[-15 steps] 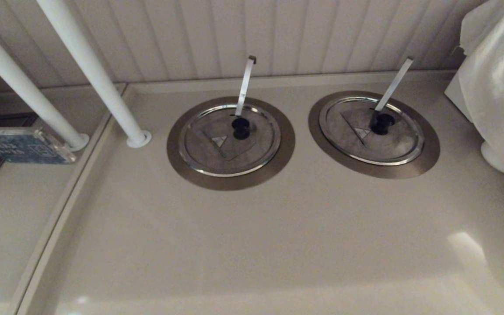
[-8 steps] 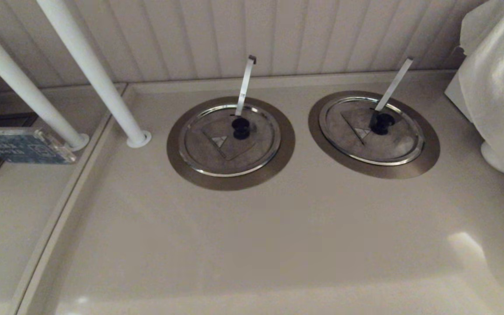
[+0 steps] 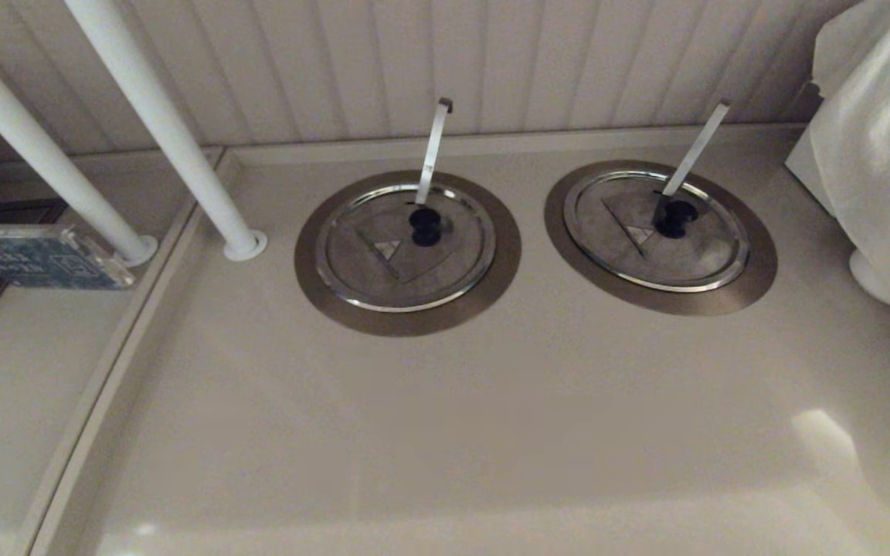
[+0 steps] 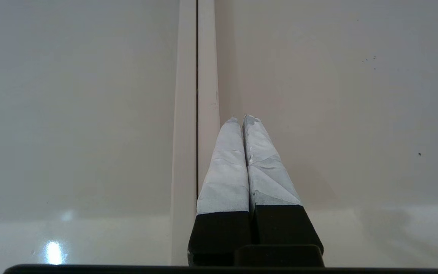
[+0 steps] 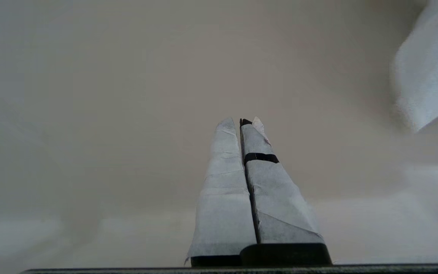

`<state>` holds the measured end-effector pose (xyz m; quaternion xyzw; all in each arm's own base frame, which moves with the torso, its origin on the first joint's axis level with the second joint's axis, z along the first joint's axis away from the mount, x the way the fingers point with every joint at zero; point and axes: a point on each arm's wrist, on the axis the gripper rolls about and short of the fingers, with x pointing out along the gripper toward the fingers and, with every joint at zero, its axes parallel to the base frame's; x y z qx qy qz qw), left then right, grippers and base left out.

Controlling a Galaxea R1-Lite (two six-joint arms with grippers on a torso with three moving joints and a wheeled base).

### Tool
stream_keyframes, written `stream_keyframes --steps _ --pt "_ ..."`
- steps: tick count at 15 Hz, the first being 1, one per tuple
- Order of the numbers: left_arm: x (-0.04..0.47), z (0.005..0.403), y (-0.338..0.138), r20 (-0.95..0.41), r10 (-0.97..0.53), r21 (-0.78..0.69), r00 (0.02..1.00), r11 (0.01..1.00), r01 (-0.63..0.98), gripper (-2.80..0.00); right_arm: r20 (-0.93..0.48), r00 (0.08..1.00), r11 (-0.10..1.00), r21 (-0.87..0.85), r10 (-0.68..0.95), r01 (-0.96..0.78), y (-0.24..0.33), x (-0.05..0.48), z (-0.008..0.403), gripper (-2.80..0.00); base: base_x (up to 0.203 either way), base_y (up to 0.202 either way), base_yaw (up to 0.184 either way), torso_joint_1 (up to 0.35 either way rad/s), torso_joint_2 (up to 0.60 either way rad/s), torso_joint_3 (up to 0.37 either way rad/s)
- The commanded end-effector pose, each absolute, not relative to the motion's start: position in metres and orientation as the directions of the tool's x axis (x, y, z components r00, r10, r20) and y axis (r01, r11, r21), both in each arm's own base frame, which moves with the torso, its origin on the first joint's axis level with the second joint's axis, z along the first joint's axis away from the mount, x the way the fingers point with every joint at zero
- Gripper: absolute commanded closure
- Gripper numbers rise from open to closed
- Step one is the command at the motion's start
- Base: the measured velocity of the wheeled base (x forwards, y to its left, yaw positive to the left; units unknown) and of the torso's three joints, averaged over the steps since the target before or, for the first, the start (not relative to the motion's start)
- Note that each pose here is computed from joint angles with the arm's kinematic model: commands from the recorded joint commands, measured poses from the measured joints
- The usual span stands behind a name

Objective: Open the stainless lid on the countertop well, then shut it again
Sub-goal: Open the lid

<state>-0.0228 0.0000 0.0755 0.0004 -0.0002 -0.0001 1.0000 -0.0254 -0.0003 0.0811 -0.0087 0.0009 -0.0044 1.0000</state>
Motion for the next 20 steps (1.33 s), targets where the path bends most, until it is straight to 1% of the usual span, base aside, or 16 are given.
stream_keyframes --steps 1,2,4,7,8,9,10,11,13,15,17,18,19,20 --pt "-0.023 0.075 0.0 0.001 0.0 0.0 1.0 1.0 0.0 0.0 0.074 0.997 1.0 -0.013 -0.014 0.015 0.0 -0.033 0.108 0.0 0.0 0.0 0.0 0.0 0.0 0.0" --pt "-0.023 0.076 0.0 0.003 0.0 0.001 1.0 1.0 0.0 0.0 0.085 0.996 1.0 -0.013 -0.016 0.017 0.0 -0.035 0.126 0.0 0.0 0.0 0.0 0.0 0.0 0.0" --pt "-0.023 0.076 0.0 0.003 0.0 0.002 1.0 1.0 0.0 0.0 0.024 1.0 1.0 -0.017 -0.018 0.019 0.0 -0.024 0.164 0.0 0.0 0.0 0.0 0.0 0.0 0.0" --pt "-0.023 0.076 0.0 0.001 0.0 0.002 1.0 1.0 0.0 0.0 -0.178 0.984 0.999 -0.048 -0.021 0.012 0.0 0.028 0.229 0.0 0.0 0.0 0.0 0.0 0.0 0.0" --pt "-0.023 0.076 0.0 0.001 0.0 0.001 1.0 1.0 0.0 0.0 -0.265 0.964 0.998 -0.066 -0.014 -0.003 0.0 0.053 0.243 -2.08 0.0 0.0 0.0 0.0 0.0 0.0" --pt "-0.023 0.076 0.0 0.002 0.0 0.002 1.0 1.0 0.0 0.0 -0.341 0.94 0.997 -0.079 -0.008 -0.02 0.0 0.078 0.251 -2.8 0.0 0.0 0.0 0.0 0.0 0.0" --pt "-0.023 0.076 0.0 0.003 0.0 0.002 1.0 1.0 0.0 0.0 -0.387 0.922 0.996 -0.081 -0.003 -0.031 0.001 0.102 0.261 -2.8 0.0 0.0 0.0 0.0 0.0 0.0" --pt "-0.023 0.076 0.0 0.003 0.0 0.001 1.0 1.0 0.0 0.0 -0.4 0.916 0.997 -0.075 0.001 -0.033 0.002 0.126 0.276 -2.8 0.0 0.0 0.0 0.0 0.0 0.0" --pt "-0.023 0.076 0.0 0.001 0.0 0.002 1.0 1.0 0.0 0.0 -0.382 0.924 0.997 -0.071 -0.002 -0.027 0.003 0.16 0.303 -2.8 0.0 0.0 0.0 0.0 0.0 0.0" --pt "-0.023 0.076 0.0 0.001 0.0 0.002 1.0 1.0 0.0 0.0 -0.396 0.918 0.997 -0.082 -0.022 -0.012 0.006 0.199 0.316 -2.8 0.0 0.0 0.0 0.0 0.0 0.0" --pt "-0.023 0.075 0.0 0.002 0.0 0.001 1.0 1.0 0.0 0.0 -0.413 0.909 0.995 -0.092 -0.06 0.024 0.009 0.238 0.317 -2.8 0.0 0.0 0.0 0.0 0.0 0.0" --pt "-0.023 0.076 0.0 0.002 0.0 0.001 1.0 1.0 0.0 0.0 -0.382 0.921 0.996 -0.076 -0.069 0.043 0.01 0.255 0.316 -2.8 0.0 0.0 0.0 0.0 0.0 0.0" --pt "-0.023 0.076 0.0 0.002 0.0 0.0 1.0 1.0 0.0 0.0 -0.283 0.957 0.997 -0.051 -0.065 0.053 0.013 0.266 0.32 -2.8 0.0 0.0 0.0 0.0 0.0 0.0" --pt "-0.023 0.076 0.0 0.001 0.0 0.001 1.0 1.0 0.0 0.0 -0.151 0.987 0.998 -0.028 -0.055 0.052 0.017 0.276 0.324 -2.8 0.0 0.0 0.0 0.0 0.0 0.0"
